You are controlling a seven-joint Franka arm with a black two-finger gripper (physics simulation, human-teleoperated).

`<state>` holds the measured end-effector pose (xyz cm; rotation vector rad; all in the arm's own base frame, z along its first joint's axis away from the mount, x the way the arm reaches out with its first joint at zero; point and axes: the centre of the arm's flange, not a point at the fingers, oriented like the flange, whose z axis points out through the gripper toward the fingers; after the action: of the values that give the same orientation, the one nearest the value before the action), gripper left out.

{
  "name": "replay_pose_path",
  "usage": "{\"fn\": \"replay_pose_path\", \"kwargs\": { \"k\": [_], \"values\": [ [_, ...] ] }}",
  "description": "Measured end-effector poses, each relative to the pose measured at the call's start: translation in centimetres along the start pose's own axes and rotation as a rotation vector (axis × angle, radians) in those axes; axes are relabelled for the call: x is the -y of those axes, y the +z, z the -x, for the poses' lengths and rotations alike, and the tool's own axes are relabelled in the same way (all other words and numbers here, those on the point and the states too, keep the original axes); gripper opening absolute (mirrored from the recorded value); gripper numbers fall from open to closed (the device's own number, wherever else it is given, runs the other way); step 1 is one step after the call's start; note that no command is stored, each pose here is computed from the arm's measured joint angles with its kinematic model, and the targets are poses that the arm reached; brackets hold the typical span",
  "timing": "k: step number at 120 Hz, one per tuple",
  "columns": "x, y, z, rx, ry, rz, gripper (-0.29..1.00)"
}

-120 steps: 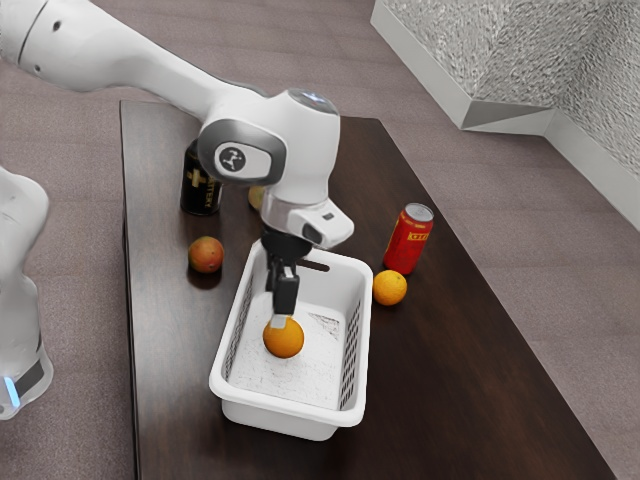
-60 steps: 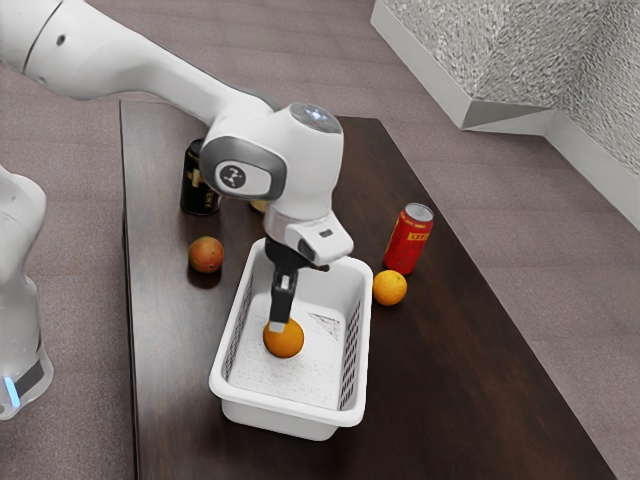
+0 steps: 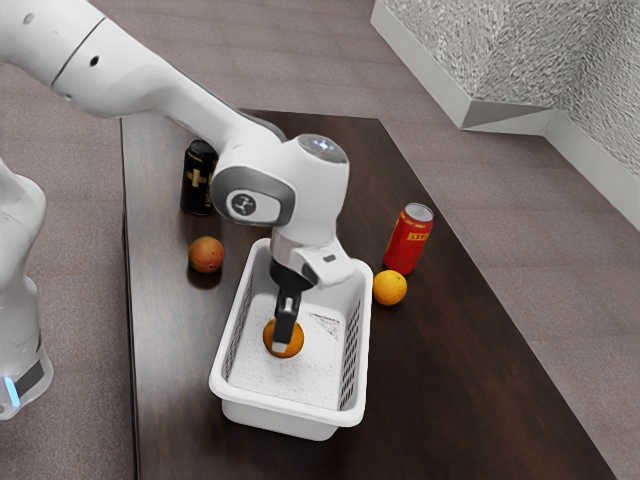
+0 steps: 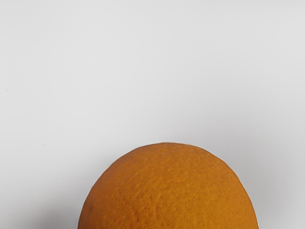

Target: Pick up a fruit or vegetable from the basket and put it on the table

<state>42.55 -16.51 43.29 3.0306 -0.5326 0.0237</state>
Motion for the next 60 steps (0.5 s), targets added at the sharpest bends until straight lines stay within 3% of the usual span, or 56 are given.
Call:
{"fn": "replay_pose_path", "kwargs": {
  "k": [60],
  "values": [
    [0.7, 2.9, -0.3, -0.006, -0.013, 0.019, 0.68]
  ]
}}
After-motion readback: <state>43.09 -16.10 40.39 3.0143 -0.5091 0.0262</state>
